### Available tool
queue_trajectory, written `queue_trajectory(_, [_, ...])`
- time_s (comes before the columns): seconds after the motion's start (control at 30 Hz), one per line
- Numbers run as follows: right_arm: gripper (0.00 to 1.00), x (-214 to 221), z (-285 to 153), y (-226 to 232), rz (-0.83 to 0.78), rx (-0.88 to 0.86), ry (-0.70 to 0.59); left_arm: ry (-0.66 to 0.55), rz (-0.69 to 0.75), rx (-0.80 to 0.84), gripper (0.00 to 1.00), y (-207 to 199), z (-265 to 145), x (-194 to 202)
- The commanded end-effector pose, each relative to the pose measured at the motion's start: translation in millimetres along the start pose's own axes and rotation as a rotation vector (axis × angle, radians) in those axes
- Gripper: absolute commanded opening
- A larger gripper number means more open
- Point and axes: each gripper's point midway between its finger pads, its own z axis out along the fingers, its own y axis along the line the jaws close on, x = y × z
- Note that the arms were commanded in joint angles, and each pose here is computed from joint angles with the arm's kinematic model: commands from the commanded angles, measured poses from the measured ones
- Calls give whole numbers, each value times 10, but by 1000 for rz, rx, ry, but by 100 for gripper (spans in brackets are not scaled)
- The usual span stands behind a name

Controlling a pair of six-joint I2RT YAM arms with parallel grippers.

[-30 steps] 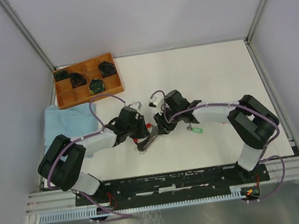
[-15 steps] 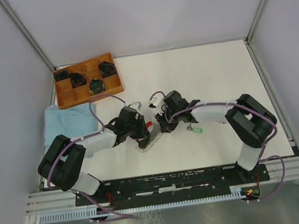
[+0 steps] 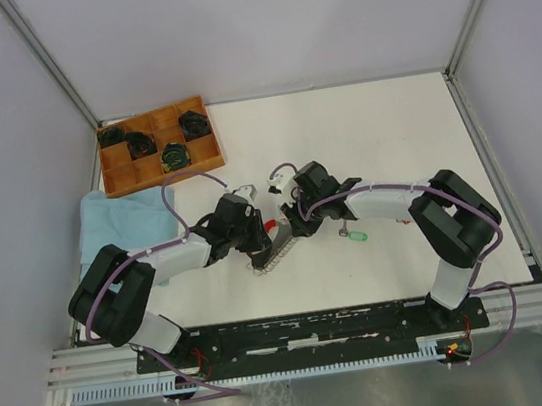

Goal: Put the keys on the keyring

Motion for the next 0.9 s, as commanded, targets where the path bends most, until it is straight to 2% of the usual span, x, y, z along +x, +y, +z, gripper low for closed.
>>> queue_trajectory(0.0, [18,-151,-16,-92,-23,34,-22,30,-25,-24,31,81,-21,130])
queue_trajectory(0.23, [14,-100,-47,-202,-16,76,2,34,-25,-25,31,88,-24,145])
queue_trajectory(0.47, [9,-195,-97,-201,8,74,-33,41,-26,-27,31,96,-23,166])
queue_trajectory(0.63, [1,-219,-107,-233,34,91,-37,53,-29,-26,31,102,-17,205])
queue_trajectory(0.87, [1,-350,-262,-247,46,81,-84,76,-59,-2,31,94,-31,327])
